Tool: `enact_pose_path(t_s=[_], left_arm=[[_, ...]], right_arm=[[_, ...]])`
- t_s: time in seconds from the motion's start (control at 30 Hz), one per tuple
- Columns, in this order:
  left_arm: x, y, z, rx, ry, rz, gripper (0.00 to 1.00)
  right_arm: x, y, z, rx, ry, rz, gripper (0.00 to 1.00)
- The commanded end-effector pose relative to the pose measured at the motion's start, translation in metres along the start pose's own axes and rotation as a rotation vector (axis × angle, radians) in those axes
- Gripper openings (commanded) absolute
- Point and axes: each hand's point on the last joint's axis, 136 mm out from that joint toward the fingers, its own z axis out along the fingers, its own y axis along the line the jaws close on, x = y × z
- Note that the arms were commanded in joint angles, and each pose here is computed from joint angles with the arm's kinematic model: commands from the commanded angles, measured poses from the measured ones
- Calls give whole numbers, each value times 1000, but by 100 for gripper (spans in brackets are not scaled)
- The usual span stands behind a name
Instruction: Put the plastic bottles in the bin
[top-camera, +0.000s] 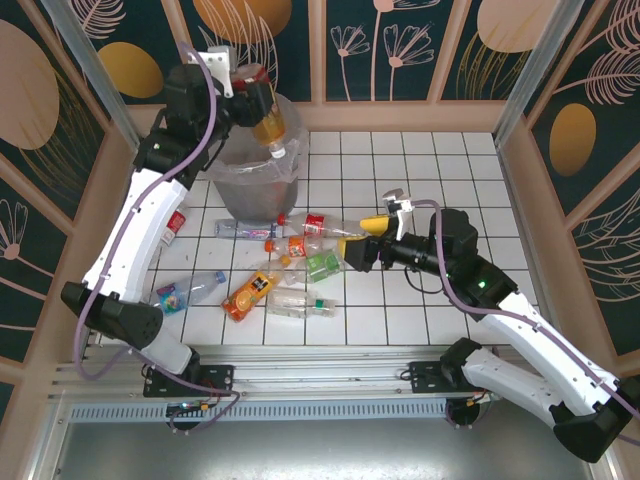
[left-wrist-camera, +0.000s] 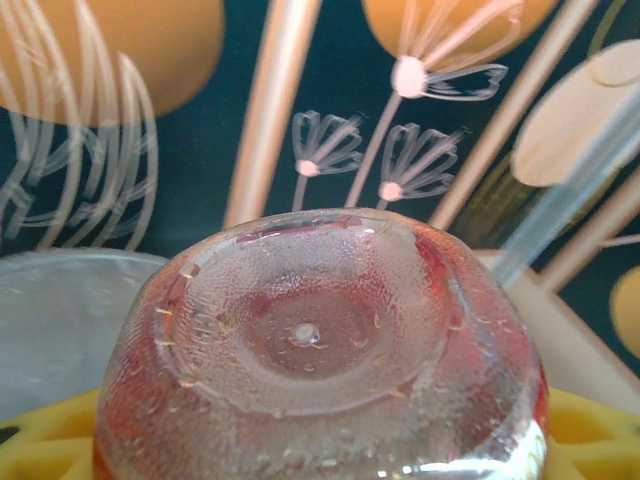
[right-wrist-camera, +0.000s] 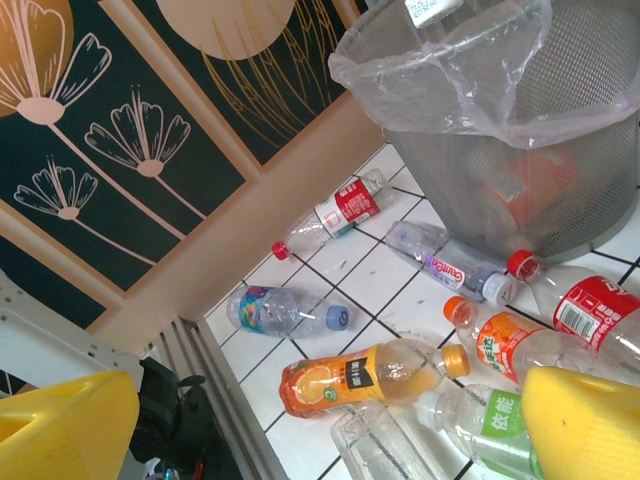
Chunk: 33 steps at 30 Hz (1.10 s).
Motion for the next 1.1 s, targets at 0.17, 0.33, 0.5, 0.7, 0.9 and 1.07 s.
enact_pose_path(t_s=[0.17,0.33,0.5,0.7,0.9,1.07], left_arm=[[7,67,46,-183,67,80,62],[35,79,74,-186,136,86,62],[62,87,95,-179,191,101,62],[100,91,113,-139,274,105,63],[119,91,117,-116,312,107,66],[125,90,118,-102,331,106,68]], right_arm=[[-14,5,-2,-1,-49,-7,98],[-10,-20,1,125,-42,41,98],[-1,-35,4,191,-17,61,97],[1,-44,4,233,-13,63,97],[6,-50,8,253,3,70,97],[9,-55,12,268,16,77,96]])
